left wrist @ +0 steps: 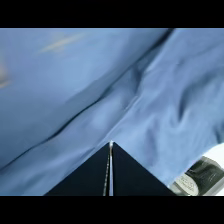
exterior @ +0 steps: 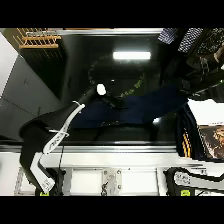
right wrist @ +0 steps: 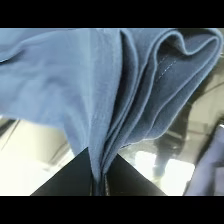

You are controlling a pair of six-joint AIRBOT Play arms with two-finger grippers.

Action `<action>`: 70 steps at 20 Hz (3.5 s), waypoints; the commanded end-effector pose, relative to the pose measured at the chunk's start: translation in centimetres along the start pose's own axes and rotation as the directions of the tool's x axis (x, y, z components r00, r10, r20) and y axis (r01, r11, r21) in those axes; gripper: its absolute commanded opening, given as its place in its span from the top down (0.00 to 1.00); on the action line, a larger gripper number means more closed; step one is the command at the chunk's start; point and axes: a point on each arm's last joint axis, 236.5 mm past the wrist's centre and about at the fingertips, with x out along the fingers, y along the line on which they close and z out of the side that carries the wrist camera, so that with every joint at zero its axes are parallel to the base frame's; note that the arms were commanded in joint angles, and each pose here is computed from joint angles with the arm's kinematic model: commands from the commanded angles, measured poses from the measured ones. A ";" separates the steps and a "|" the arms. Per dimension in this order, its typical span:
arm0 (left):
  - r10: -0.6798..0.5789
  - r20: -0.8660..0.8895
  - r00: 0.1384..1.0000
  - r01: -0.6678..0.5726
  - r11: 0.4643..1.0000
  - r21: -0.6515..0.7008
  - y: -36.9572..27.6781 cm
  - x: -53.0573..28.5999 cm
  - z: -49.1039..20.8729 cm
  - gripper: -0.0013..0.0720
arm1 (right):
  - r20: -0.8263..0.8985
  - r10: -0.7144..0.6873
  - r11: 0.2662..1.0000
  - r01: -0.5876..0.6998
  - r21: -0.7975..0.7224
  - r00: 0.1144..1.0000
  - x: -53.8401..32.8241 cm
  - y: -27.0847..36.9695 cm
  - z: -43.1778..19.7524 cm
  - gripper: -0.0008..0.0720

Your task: Fold the clothes and pants, and hang the long-sleeved shirts on hangers.

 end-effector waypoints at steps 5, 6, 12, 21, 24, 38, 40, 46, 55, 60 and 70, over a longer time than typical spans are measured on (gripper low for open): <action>-0.022 -0.094 0.995 0.029 0.997 0.072 -3.0 4.6 -0.8 0.97 | 0.050 0.030 0.977 -0.019 -0.210 0.998 -3.4 10.7 1.2 0.97; -0.021 -0.095 0.995 0.028 0.997 0.072 -3.0 4.6 -0.8 0.97 | 0.057 0.037 0.972 -0.023 -0.233 0.998 -3.6 11.8 1.3 0.97; -0.022 -0.094 0.995 0.029 0.997 0.068 -3.0 4.5 -0.7 0.97 | 0.051 0.064 0.957 -0.047 -0.287 0.997 -3.2 15.3 0.7 0.97; -0.024 0.098 0.995 0.024 1.000 0.002 0.3 -5.3 5.9 0.97 | 0.058 0.122 0.934 -0.095 -0.344 0.991 -1.5 20.7 0.3 0.97; -0.002 0.187 0.982 0.011 0.999 -0.049 3.4 -11.0 8.3 0.97 | 0.036 0.149 0.925 -0.126 -0.358 0.988 0.3 23.7 -0.4 0.97; 0.154 0.435 0.887 -0.078 0.979 -0.186 15.0 -34.3 7.8 0.97 | -0.085 0.247 0.893 -0.261 -0.366 0.965 23.0 39.1 -6.4 0.95; 0.173 0.461 0.870 -0.087 0.976 -0.202 15.5 -36.2 7.5 0.97 | -0.055 0.295 0.883 -0.294 -0.366 0.954 26.5 41.4 -7.2 0.36; 0.213 0.486 0.848 -0.134 0.972 -0.192 15.4 -38.5 6.7 0.97 | 0.019 0.401 0.831 -0.355 -0.429 0.916 22.9 42.9 -4.5 0.09; 0.211 0.325 0.922 -0.145 0.966 -0.216 14.2 -27.6 -2.3 0.97 | -0.046 0.035 0.998 -0.037 -0.046 0.998 19.1 10.8 -4.0 0.09; 0.186 0.259 0.948 -0.140 0.973 -0.184 12.6 -23.0 -5.4 0.97 | -0.025 0.236 0.958 -0.228 0.176 0.971 21.6 7.7 -4.4 0.09; 0.172 0.253 0.952 -0.136 0.979 -0.152 11.4 -22.0 -5.4 0.97 | -0.064 0.536 0.841 -0.526 0.124 0.842 26.8 18.5 -6.4 0.32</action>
